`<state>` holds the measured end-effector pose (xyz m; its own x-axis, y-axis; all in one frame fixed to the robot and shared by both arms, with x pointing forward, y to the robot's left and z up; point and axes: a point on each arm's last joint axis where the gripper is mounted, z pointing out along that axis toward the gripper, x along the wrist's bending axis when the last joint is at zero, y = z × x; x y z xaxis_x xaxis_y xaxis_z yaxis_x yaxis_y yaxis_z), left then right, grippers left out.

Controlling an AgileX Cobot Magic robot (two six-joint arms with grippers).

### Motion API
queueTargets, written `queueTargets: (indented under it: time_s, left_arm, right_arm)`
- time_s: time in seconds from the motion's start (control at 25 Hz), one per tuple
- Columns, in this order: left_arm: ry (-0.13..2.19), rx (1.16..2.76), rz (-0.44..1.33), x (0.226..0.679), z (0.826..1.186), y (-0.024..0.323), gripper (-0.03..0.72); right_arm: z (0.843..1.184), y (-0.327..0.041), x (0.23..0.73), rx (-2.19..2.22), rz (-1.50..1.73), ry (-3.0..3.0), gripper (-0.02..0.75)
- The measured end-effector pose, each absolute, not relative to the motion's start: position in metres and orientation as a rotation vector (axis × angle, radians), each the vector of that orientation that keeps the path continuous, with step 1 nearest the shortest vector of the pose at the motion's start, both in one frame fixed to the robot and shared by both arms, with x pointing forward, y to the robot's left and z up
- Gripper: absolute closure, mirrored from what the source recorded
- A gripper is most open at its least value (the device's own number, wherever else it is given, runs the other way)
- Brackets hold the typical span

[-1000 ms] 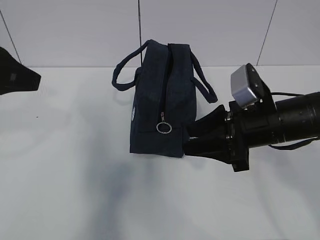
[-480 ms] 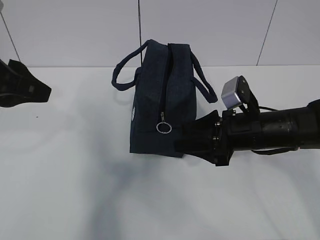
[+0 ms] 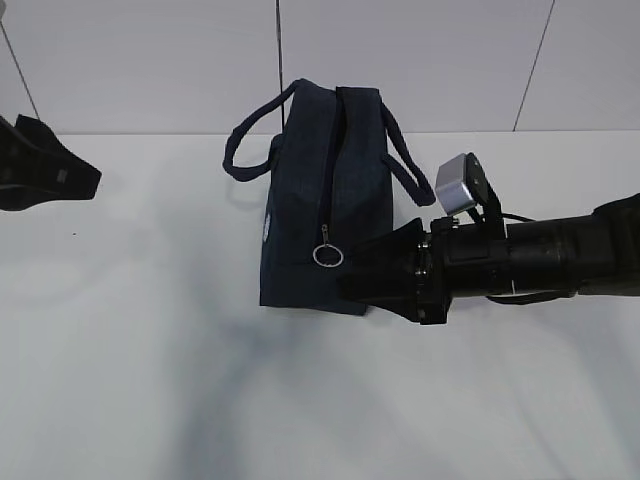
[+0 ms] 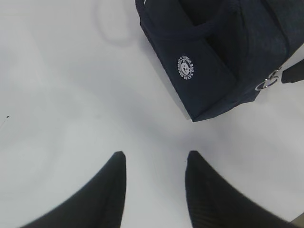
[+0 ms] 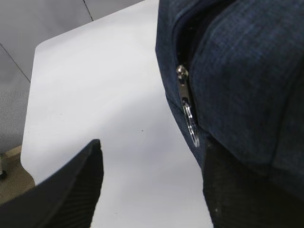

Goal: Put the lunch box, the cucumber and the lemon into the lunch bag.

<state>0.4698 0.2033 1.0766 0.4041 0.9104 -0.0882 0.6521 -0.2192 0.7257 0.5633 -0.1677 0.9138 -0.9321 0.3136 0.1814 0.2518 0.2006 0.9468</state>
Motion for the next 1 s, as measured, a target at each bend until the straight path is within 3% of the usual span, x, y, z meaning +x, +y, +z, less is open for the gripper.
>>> queueTargets:
  time_s: [1.0]
  left_arm:
    - [1.337,1.983,0.458,0.468,1.075,0.204,0.4]
  right_arm:
    - [0.905,-0.142,0.581,0.604,1.867,2.449,0.25]
